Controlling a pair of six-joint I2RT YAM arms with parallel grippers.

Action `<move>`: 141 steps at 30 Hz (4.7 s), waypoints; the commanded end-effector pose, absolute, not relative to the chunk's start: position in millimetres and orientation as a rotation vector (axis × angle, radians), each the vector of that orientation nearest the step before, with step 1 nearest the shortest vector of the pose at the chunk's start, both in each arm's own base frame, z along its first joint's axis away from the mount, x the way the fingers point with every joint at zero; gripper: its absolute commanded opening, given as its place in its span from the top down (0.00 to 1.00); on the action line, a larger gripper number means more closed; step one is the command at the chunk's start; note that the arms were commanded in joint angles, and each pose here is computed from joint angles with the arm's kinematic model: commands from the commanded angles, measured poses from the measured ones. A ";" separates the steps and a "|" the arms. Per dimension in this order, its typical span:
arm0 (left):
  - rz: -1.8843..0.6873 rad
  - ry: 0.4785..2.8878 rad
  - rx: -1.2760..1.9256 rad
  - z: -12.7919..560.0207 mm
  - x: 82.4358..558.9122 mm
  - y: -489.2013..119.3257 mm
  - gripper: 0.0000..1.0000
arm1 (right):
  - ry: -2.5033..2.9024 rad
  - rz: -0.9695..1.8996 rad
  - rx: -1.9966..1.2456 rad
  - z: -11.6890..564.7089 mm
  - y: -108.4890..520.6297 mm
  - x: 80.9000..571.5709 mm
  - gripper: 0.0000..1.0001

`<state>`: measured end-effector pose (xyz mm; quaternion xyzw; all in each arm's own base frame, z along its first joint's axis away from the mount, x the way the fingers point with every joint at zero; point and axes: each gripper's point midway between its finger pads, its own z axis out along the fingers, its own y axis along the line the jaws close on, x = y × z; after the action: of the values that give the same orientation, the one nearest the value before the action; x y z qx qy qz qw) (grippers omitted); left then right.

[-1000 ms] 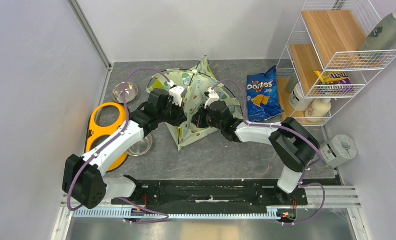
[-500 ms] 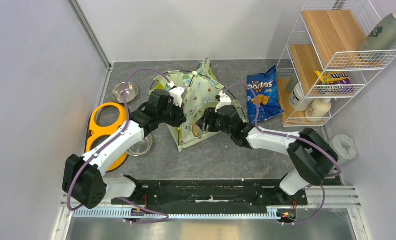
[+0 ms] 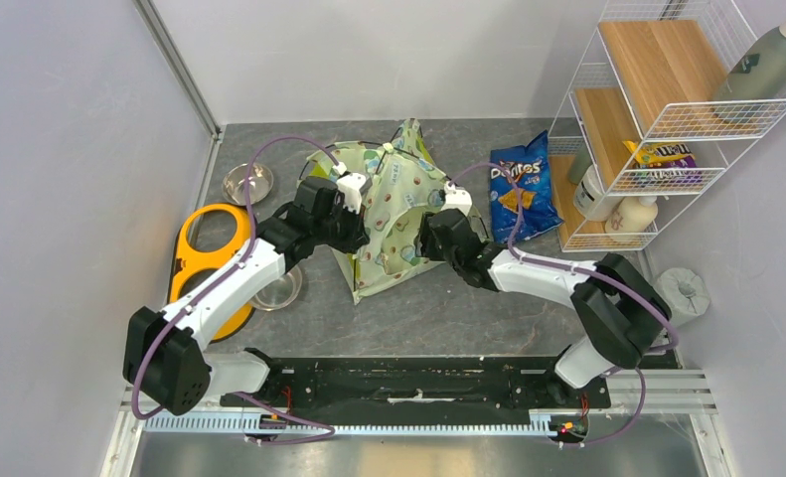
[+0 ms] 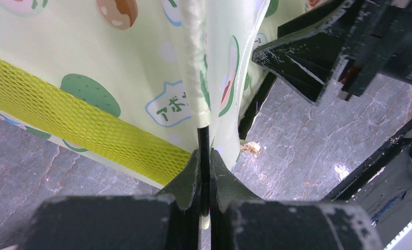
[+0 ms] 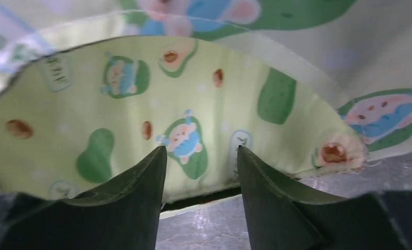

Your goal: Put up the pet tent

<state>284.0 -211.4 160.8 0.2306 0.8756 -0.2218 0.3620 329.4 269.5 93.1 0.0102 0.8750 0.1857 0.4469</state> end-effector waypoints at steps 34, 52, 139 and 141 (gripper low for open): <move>-0.536 2.320 0.648 161.9 282.9 -211.2 0.98 | 2.120 0.676 -0.373 130.1 305.8 301.9 0.39; -0.600 2.274 0.674 176.5 275.5 -216.8 0.98 | 1.981 0.954 -0.684 141.3 354.8 269.3 0.55; -0.366 1.829 0.514 243.4 296.1 -174.8 0.33 | 1.859 0.505 -0.270 307.3 229.4 274.9 0.22; -0.374 1.839 0.503 241.7 295.6 -175.1 0.38 | 1.891 0.441 -0.280 297.5 223.3 281.3 0.29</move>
<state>291.5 -172.7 215.3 0.2373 0.7945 -0.1460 0.5395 267.1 245.5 292.5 -0.1238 0.7949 0.2532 0.5374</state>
